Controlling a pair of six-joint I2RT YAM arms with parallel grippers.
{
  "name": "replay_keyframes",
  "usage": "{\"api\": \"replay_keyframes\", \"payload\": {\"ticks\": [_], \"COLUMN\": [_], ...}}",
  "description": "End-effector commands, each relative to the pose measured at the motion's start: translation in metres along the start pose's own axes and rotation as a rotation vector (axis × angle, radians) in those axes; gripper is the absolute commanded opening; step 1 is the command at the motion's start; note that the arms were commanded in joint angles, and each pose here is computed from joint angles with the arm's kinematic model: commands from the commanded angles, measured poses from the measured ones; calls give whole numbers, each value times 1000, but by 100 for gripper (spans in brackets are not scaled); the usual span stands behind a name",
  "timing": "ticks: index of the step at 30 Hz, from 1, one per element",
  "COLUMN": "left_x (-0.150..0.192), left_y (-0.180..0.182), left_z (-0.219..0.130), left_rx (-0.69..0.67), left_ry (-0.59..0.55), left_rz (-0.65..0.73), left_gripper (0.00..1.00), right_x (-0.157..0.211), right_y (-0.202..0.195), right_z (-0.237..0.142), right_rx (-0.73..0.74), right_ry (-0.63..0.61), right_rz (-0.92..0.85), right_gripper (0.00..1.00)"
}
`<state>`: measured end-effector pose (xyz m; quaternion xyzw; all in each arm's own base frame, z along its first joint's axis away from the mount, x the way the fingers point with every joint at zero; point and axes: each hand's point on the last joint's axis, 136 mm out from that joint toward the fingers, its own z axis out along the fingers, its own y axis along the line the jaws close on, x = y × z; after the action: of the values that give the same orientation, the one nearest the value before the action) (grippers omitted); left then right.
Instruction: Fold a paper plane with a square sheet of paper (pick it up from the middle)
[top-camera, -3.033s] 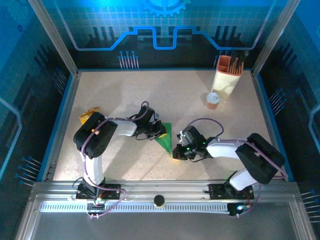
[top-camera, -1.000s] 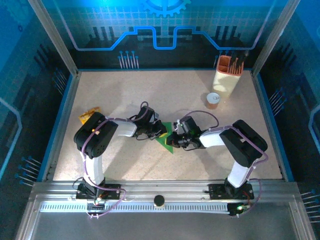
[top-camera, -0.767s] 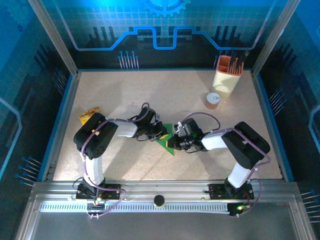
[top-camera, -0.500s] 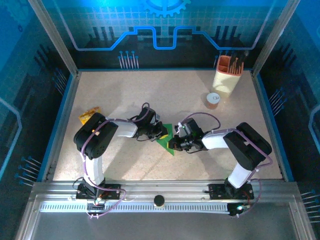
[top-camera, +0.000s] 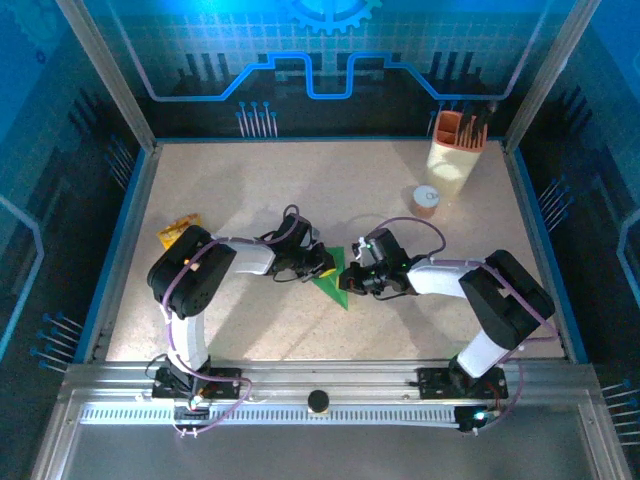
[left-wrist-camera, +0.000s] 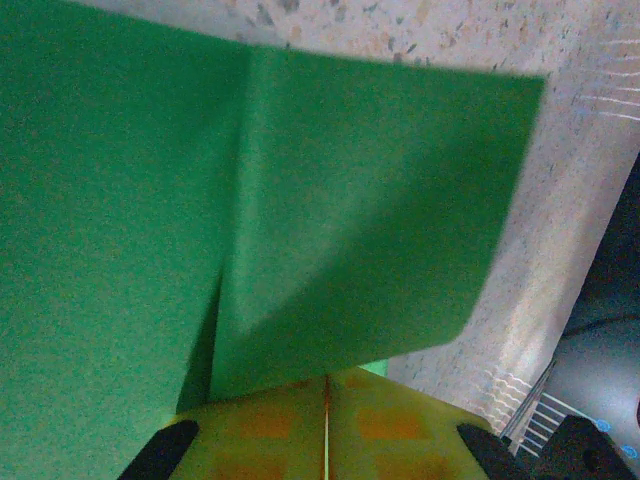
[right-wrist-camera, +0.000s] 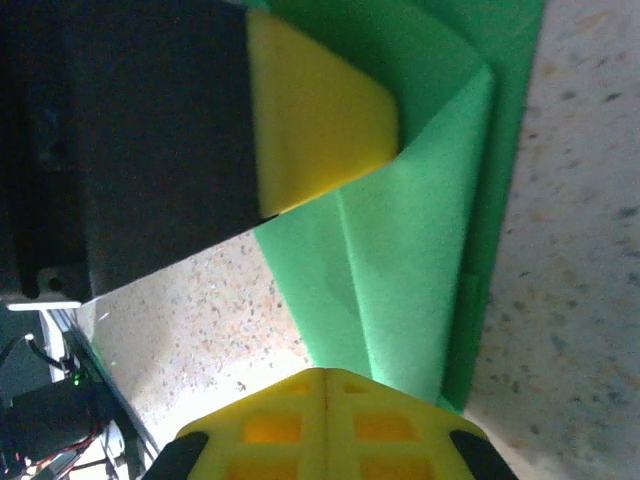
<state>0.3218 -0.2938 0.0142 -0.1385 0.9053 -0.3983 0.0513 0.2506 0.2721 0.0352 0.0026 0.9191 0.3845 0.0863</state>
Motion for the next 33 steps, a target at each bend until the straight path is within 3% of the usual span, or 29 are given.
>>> {"api": "replay_keyframes", "payload": {"ticks": [1,9,20,26,33], "left_x": [5,4,-2,1,28], "left_y": [35,33,11,-29,-17], "left_z": [5,6,-2,-27,-23], "left_rx": [-118,-112,-63,37,56], "left_ry": [2,4,-11,-20,76], "left_rz": [-39,-41,7,110,109], "left_gripper": [10,9,11,15,0], "right_x": [-8,-16,36,53,46], "right_y": [-5,10,-60,-63,-60], "right_z": [-5,5,24,11,4], "right_rx": [9,-49,157,153,132], "right_ry": [-40,-11,121,177,164], "right_rz": [45,36,104,46,38], "right_gripper": [5,5,0,0,0]}}
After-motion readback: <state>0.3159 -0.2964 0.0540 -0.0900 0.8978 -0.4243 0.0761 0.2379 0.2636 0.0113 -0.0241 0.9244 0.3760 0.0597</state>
